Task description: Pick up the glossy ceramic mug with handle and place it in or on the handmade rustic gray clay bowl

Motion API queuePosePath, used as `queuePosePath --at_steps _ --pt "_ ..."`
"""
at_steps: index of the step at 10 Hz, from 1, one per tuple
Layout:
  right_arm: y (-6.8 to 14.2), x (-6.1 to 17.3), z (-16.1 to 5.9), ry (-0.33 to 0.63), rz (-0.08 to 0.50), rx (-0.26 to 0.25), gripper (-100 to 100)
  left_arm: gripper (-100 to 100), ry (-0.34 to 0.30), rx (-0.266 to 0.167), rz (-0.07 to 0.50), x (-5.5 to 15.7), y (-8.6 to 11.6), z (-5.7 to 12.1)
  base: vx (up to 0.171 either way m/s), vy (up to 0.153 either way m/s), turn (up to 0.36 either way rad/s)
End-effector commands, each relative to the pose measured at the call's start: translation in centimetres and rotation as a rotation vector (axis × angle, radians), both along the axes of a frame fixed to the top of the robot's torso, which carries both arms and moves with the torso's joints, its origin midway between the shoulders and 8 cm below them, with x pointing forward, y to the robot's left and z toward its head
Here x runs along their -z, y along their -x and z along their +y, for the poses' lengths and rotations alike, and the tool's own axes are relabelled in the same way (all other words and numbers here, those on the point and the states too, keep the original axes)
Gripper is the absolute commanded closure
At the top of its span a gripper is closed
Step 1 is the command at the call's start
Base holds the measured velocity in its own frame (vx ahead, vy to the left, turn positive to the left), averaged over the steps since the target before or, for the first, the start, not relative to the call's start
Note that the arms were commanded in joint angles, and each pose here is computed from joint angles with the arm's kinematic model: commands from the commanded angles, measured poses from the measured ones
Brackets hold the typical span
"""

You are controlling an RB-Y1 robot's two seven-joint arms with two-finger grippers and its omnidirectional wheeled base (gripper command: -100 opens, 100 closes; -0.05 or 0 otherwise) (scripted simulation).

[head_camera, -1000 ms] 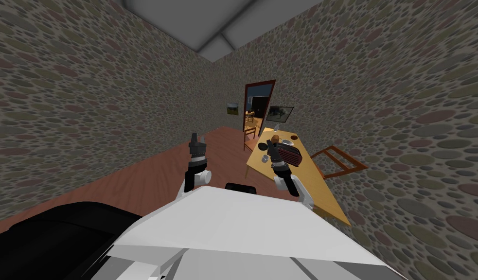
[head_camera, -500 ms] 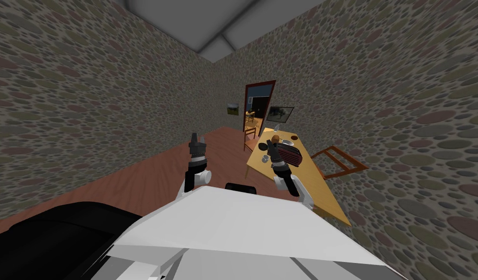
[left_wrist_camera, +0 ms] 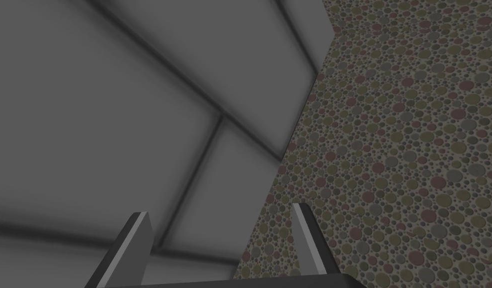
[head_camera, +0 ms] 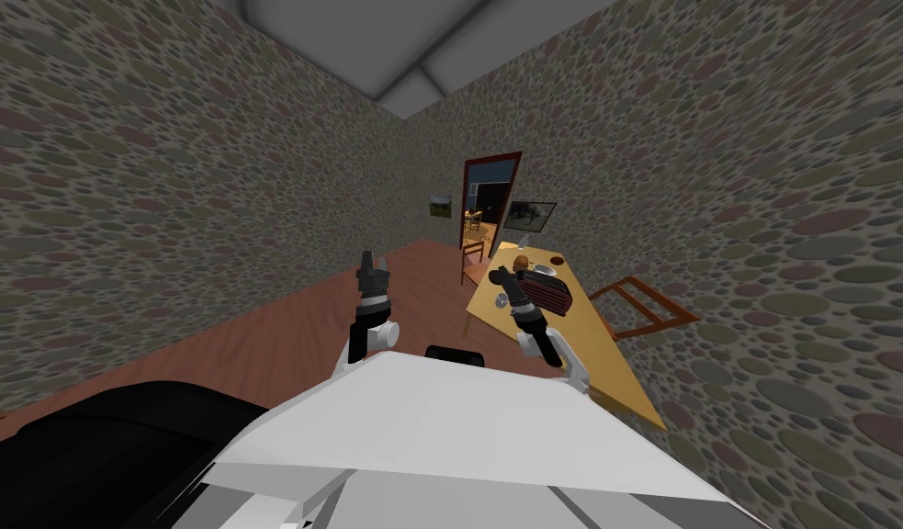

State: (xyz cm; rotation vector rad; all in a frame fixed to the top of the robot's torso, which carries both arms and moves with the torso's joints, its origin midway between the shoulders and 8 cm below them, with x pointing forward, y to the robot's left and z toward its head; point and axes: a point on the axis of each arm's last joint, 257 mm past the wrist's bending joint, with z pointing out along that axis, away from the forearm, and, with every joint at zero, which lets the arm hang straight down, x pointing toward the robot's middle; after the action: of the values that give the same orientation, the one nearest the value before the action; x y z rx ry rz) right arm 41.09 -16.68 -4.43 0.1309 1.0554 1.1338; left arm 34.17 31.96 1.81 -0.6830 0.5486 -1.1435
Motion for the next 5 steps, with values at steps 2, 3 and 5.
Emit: queuePosePath --at_steps 2,3,5 --pt "-1.0 1.7 0.6 0.084 0.010 0.006 -100 0 0.000 0.000 0.000 0.0 0.0 0.0 -0.005 0.012 0.054" --pt "-1.0 1.7 0.6 0.084 0.010 0.006 -100 0 0.000 0.000 0.000 0.0 0.0 0.0 -0.051 0.004 0.038" --pt "-1.4 2.4 0.8 0.123 0.013 0.009 -100 0 0.000 0.000 0.000 0.0 0.0 0.0 -0.053 0.011 0.042"
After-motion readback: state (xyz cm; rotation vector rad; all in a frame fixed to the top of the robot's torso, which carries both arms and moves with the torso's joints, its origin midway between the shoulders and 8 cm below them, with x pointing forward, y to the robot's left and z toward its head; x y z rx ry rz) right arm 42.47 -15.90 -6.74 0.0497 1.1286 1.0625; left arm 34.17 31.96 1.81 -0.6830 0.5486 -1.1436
